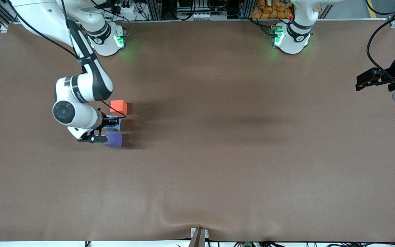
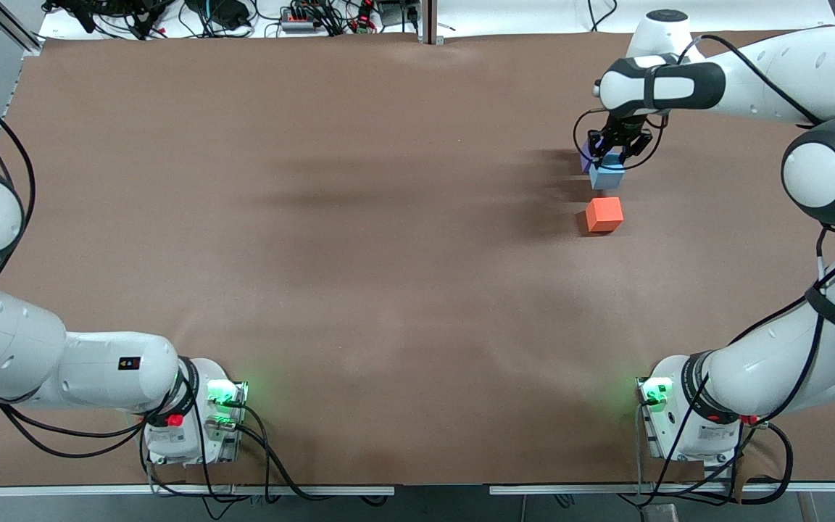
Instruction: Place blue block between orange and purple blocks
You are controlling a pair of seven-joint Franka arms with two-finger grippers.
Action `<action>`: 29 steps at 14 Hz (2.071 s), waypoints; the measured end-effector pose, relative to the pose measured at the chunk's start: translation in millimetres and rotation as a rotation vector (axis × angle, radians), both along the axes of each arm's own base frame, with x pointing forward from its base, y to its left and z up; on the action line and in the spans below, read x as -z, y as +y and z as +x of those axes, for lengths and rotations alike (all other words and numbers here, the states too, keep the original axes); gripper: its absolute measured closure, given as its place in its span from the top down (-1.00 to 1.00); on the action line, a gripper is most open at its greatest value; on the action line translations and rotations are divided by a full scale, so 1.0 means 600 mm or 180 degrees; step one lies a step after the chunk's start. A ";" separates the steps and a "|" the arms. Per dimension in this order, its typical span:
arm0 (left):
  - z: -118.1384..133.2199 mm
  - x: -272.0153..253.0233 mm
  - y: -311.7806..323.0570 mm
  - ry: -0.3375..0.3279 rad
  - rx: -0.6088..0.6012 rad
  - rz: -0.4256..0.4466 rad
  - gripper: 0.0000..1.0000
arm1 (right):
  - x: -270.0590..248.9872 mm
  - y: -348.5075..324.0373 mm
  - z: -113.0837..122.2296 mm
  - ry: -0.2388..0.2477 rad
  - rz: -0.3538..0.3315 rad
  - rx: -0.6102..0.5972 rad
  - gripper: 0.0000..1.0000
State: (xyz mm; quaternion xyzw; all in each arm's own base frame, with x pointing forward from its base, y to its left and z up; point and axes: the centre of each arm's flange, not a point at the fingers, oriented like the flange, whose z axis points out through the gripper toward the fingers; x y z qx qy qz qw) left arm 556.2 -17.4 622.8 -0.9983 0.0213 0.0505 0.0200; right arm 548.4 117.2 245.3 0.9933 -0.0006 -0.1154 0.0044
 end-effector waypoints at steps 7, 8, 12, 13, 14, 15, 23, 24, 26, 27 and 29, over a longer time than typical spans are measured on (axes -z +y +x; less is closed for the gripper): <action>0.000 0.000 0.000 0.0002 0.0002 0.0000 1.00 | 0.025 0.005 -0.019 -0.0071 0.0005 -0.0027 0.04; 0.000 0.001 0.000 0.0003 0.0002 0.0000 1.00 | 0.032 0.004 -0.023 -0.0102 0.0008 -0.0025 0.04; 0.000 0.002 -0.001 0.0010 0.0002 0.0000 1.00 | 0.043 0.002 -0.031 -0.0121 0.0009 -0.0021 0.06; 0.000 0.003 -0.001 0.0014 0.0002 0.0000 1.00 | 0.043 0.001 -0.031 -0.0120 0.0008 -0.0019 0.09; 0.000 0.004 -0.001 0.0016 0.0002 0.0000 1.00 | 0.043 0.001 -0.031 -0.0121 0.0009 -0.0018 0.22; 0.000 0.004 -0.001 0.0016 0.0002 0.0000 1.00 | 0.042 0.001 -0.030 -0.0124 0.0009 -0.0018 0.40; 0.006 0.000 -0.006 -0.0087 0.0005 -0.0088 1.00 | -0.179 0.015 0.069 0.0131 0.0009 -0.0028 1.00; 0.007 -0.001 -0.004 -0.0102 0.0015 -0.0090 1.00 | -0.241 0.006 0.089 0.0095 0.0021 0.0003 1.00; 0.010 -0.002 0.003 -0.0135 0.0073 -0.0104 1.00 | -0.364 -0.026 0.120 -0.0090 0.0056 0.0099 1.00; 0.010 -0.002 0.004 -0.0138 0.0086 -0.0116 1.00 | -0.413 -0.049 0.129 -0.0162 0.0061 0.0165 1.00; 0.011 0.000 -0.001 -0.0131 0.0102 -0.0131 1.00 | -0.497 -0.113 0.139 -0.0308 0.0064 0.0345 1.00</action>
